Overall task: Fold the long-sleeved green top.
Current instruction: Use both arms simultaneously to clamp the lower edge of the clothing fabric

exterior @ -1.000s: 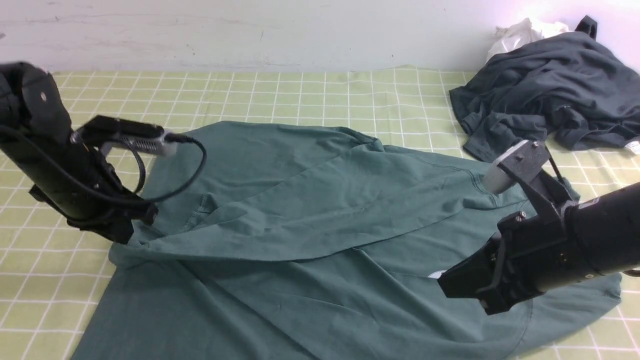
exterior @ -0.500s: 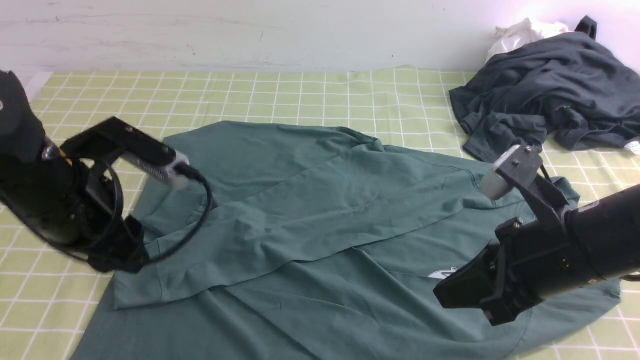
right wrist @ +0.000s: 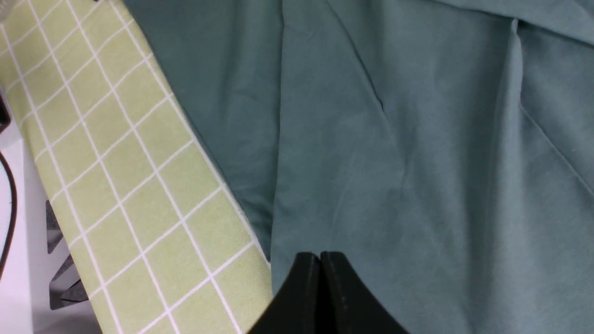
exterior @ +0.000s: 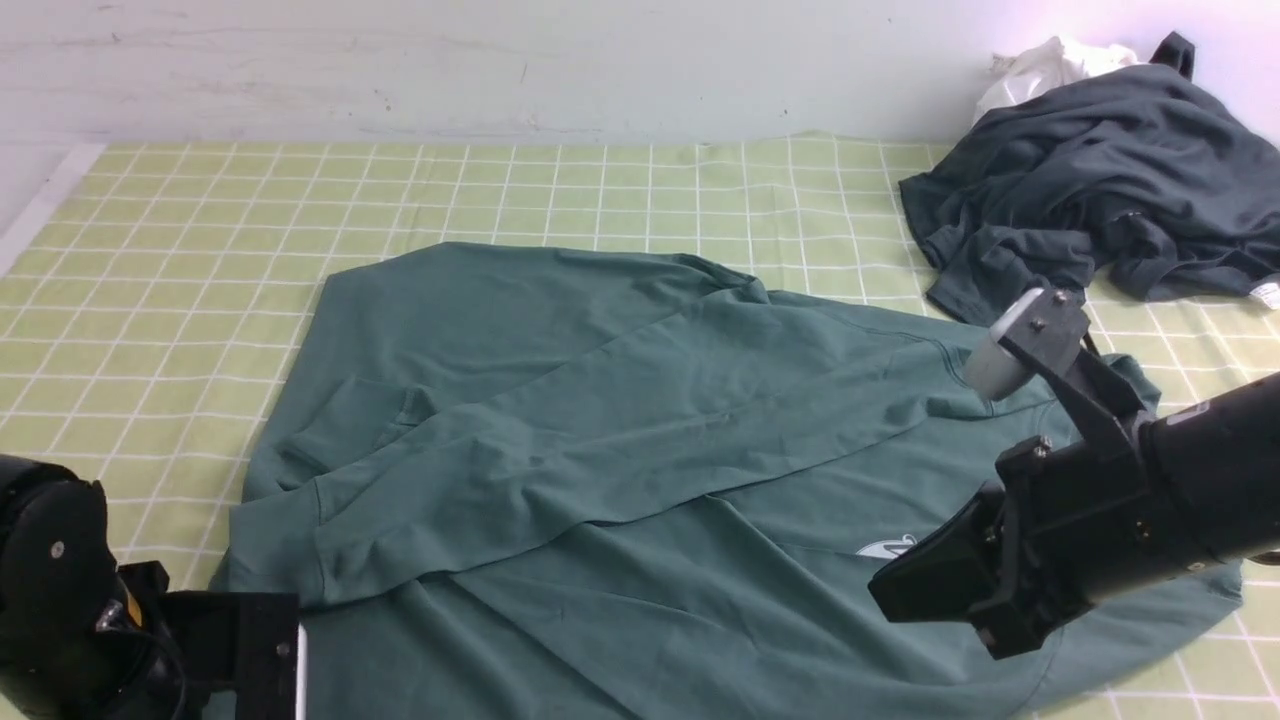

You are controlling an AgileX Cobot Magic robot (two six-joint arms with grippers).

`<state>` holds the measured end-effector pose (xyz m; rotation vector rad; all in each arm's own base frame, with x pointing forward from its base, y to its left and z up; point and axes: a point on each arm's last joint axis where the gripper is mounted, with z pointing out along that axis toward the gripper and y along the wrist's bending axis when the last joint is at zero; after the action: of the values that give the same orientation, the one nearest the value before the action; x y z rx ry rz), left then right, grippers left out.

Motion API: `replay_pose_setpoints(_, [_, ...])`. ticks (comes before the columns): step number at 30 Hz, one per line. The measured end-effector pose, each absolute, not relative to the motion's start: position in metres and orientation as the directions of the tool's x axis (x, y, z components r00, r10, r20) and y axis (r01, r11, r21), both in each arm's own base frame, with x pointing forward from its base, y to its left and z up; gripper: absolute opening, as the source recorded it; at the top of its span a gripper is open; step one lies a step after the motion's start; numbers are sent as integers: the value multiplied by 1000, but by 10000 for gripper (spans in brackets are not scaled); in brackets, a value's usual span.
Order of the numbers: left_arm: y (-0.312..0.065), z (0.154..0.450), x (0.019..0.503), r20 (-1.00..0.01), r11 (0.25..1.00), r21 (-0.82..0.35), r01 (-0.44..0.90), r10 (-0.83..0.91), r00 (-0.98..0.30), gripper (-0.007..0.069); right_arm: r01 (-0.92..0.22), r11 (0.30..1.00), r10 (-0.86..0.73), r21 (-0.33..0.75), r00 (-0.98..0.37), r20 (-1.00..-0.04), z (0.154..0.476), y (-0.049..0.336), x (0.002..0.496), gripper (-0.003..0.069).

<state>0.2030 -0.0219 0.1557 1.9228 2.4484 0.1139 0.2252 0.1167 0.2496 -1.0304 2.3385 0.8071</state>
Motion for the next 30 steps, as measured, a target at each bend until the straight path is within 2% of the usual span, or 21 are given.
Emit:
replay_pose_setpoints(3, [-22,148,206,35,227,55,972,973,-229,351,-768,547,-496,333,-617,-610,250,117,225,-11])
replay_pose_setpoints(8, [-23,148,207,23,265,58,963,964,-267,193,-771,543,-490,335,-614,-619,253,117,223,-11])
replay_pose_setpoints(10, [-23,151,207,9,283,80,956,959,-285,90,-772,538,-492,338,-614,-617,254,117,223,-11])
replay_pose_setpoints(12, [-23,156,205,-7,292,111,950,956,-293,31,-772,536,-493,341,-614,-616,254,118,222,-11])
replay_pose_setpoints(14, [-24,169,205,-42,301,179,937,953,-299,4,-774,536,-493,338,-611,-619,255,117,222,-10])
replay_pose_setpoints(18, [-23,185,202,-86,335,248,909,942,-324,-4,-777,534,-492,334,-607,-625,256,117,221,-10])
replay_pose_setpoints(20, [-23,196,198,-127,389,290,874,921,-368,-4,-798,519,-504,308,-576,-644,260,117,219,-10])
replay_pose_setpoints(22, [-22,205,194,-178,475,309,824,880,-440,-4,-839,485,-528,245,-504,-683,268,116,214,-10])
replay_pose_setpoints(25, [-22,213,189,-263,656,282,700,755,-601,-4,-906,418,-587,63,-323,-742,288,112,201,-10])
replay_pose_setpoints(27, [-21,215,188,-290,719,262,644,695,-658,-4,-916,400,-614,-20,-252,-748,295,109,196,-10])
replay_pose_setpoints(28, [-21,215,187,-309,780,239,579,626,-716,-4,-914,389,-649,-113,-186,-737,301,105,191,-10])
replay_pose_setpoints(30, [-20,215,187,-314,808,232,542,590,-744,-4,-910,376,-686,-176,-146,-713,303,102,189,-8])
